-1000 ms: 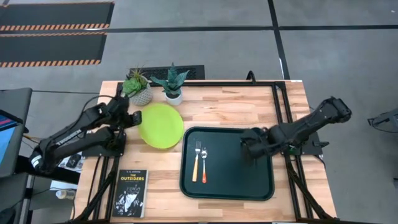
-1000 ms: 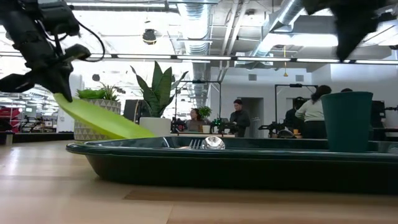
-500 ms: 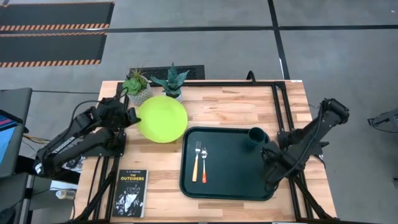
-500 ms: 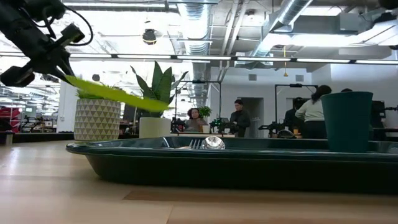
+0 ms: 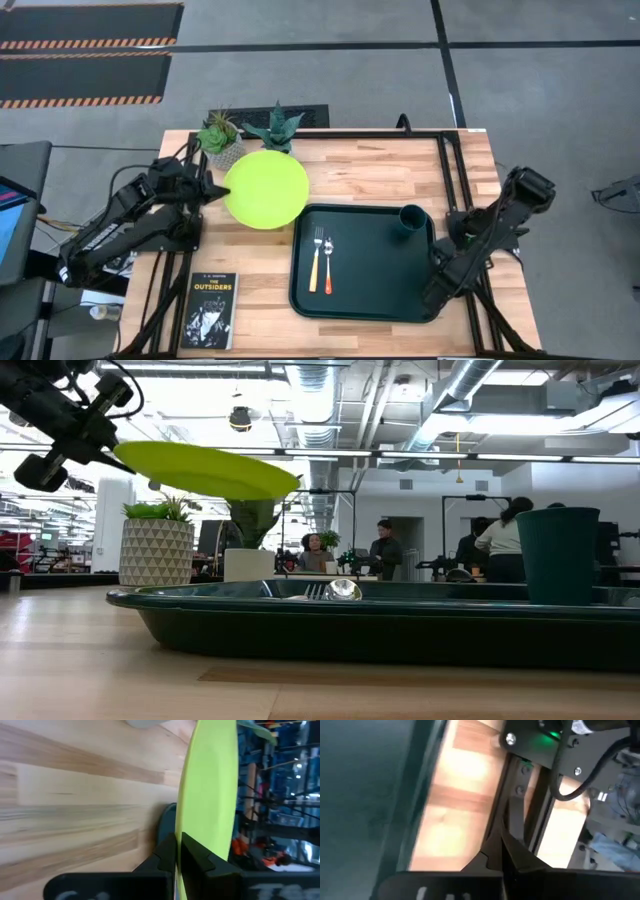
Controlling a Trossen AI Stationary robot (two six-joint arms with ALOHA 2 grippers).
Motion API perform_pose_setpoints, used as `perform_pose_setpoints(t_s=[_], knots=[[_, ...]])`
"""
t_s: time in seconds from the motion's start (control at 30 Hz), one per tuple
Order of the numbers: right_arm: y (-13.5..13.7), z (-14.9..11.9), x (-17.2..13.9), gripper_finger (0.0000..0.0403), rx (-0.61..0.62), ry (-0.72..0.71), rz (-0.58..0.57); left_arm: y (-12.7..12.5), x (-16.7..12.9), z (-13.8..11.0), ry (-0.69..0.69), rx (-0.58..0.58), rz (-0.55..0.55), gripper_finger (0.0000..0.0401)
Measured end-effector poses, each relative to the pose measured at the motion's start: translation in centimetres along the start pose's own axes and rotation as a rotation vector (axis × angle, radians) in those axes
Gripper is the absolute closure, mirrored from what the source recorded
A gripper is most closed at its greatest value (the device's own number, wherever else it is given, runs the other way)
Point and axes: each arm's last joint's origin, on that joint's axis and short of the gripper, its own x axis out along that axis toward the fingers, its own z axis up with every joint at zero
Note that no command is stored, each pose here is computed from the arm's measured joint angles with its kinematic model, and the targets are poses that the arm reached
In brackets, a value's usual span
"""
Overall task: Pick and place plate/cup/fork/spoon on tray
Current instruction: Put the green plate to the right of the orange white spoon on the black tray
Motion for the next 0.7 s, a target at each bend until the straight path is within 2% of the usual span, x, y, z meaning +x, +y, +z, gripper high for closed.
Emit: perform_pose_setpoints(t_s=[0.27,0.5,0.7], knots=[[0.5,2.3,3.8,0.0399,0.078,0.015,-0.022,-0.3,0.0,0.1,-0.004,0.013,-0.034,0.0401],[0.7,4.7,5.3,0.0400,0.119,-0.003,-0.060,-0.3,0.0,0.1,-0.016,0.018,-0.029,0.0401],[2.0,5.9,5.4,0.0400,0.129,-0.025,-0.014,-0.3,0.0,0.1,-0.023,0.018,-0.026,0.0401]])
